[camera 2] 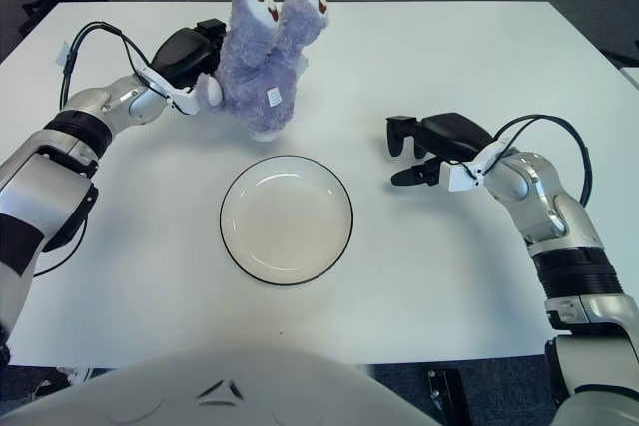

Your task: Put the doll into the plate.

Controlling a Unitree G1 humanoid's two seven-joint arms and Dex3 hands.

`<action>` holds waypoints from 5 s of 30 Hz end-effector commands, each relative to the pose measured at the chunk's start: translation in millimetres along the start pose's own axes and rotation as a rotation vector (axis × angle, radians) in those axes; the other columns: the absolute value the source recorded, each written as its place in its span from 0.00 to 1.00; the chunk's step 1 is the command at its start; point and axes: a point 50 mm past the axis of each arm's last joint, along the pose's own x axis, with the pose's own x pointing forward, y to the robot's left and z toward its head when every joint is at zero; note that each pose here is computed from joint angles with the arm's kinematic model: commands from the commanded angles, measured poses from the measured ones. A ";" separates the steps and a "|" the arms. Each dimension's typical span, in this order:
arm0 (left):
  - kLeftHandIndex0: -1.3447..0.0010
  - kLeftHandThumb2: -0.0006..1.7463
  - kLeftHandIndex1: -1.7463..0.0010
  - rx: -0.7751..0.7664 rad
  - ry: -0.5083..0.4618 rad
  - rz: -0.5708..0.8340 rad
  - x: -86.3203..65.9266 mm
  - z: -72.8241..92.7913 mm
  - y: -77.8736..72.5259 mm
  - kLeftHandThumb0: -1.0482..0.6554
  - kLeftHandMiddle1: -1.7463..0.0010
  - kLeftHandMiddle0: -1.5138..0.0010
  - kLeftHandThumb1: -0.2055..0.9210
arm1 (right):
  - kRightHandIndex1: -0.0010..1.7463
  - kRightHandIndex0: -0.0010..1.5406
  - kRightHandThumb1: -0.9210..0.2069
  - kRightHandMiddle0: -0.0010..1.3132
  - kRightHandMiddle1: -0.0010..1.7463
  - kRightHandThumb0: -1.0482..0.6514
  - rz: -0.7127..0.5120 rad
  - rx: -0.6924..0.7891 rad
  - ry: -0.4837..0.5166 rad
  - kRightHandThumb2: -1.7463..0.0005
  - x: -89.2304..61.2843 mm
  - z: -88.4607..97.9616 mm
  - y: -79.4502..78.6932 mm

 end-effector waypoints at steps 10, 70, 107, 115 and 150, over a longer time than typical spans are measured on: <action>0.55 0.40 0.00 -0.021 -0.048 0.087 -4.8 3.9 12.4 0.66 0.00 0.44 0.71 | 0.61 0.45 0.00 0.24 0.92 0.41 -0.008 -0.017 0.012 0.77 2.1 -4.1 -5.9; 0.51 0.24 0.00 -0.125 -0.392 0.123 10.6 62.9 10.0 0.62 0.00 0.38 0.81 | 0.56 0.47 0.00 0.23 0.93 0.41 0.040 0.020 0.043 0.76 7.4 -7.1 -4.6; 0.65 0.28 0.04 -0.065 -0.509 -0.118 14.1 80.2 -3.5 0.61 0.05 0.55 0.85 | 0.60 0.48 0.00 0.24 0.92 0.41 0.039 0.026 0.056 0.77 5.5 -11.4 -3.0; 0.73 0.21 0.36 -0.067 -0.507 -0.175 13.2 77.3 0.6 0.34 0.45 0.62 0.99 | 0.60 0.48 0.00 0.24 0.92 0.41 0.042 0.029 0.059 0.77 5.2 -11.8 -4.0; 0.66 0.26 0.80 -0.083 -0.558 -0.312 11.8 77.7 -0.7 0.14 0.99 0.57 1.00 | 0.55 0.48 0.00 0.23 0.93 0.41 0.054 0.032 0.068 0.76 4.8 -12.5 -5.0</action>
